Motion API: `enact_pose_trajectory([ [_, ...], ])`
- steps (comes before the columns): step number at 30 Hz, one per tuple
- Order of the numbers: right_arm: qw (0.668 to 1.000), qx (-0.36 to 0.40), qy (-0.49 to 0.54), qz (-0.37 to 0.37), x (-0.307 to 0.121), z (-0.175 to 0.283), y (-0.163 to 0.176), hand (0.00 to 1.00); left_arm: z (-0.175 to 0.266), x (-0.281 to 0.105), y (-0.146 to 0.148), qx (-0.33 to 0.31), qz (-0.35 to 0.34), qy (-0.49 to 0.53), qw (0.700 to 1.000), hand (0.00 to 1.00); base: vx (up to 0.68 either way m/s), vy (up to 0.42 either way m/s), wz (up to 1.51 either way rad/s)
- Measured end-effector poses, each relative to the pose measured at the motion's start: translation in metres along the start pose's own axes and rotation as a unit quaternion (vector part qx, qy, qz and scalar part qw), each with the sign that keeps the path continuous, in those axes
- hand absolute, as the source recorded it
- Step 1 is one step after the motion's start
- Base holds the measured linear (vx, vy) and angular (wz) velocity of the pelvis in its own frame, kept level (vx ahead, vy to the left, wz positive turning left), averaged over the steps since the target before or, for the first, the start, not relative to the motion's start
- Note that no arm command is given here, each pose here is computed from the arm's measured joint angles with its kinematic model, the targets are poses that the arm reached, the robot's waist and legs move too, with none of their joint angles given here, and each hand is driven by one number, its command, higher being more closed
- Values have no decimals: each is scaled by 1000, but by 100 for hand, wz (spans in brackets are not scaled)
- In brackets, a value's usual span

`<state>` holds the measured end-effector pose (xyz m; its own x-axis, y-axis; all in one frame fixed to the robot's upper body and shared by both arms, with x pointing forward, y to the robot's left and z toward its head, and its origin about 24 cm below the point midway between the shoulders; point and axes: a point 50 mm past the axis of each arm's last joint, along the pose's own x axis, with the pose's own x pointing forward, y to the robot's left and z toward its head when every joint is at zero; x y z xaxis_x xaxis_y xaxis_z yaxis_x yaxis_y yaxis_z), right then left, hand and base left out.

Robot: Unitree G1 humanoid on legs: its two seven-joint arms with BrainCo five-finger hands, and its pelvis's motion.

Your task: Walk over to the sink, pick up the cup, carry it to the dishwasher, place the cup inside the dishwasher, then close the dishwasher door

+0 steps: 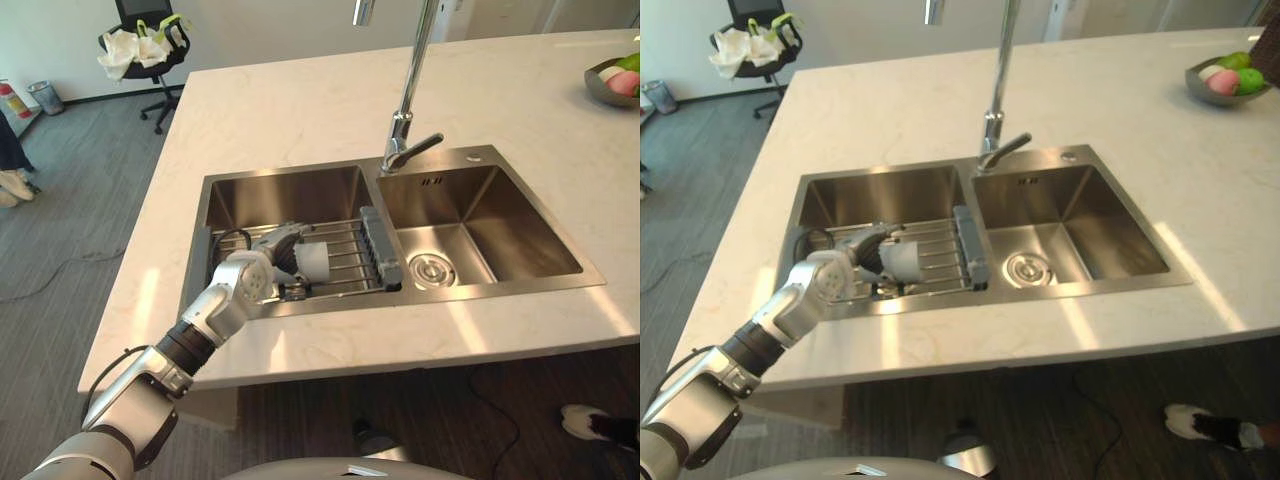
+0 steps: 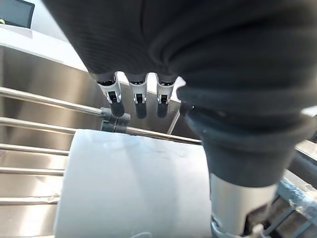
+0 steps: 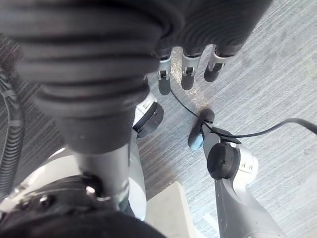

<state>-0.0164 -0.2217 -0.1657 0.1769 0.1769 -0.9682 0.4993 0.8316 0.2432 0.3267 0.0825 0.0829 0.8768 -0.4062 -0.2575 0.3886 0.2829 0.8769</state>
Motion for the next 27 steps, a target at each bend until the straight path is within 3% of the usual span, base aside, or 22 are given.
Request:
enact_pose_trajectory([
  [27, 1000, -5, 16, 0, 3, 2, 6, 0, -19, 5, -32, 20, 2, 79, 997, 0, -29, -31, -3],
])
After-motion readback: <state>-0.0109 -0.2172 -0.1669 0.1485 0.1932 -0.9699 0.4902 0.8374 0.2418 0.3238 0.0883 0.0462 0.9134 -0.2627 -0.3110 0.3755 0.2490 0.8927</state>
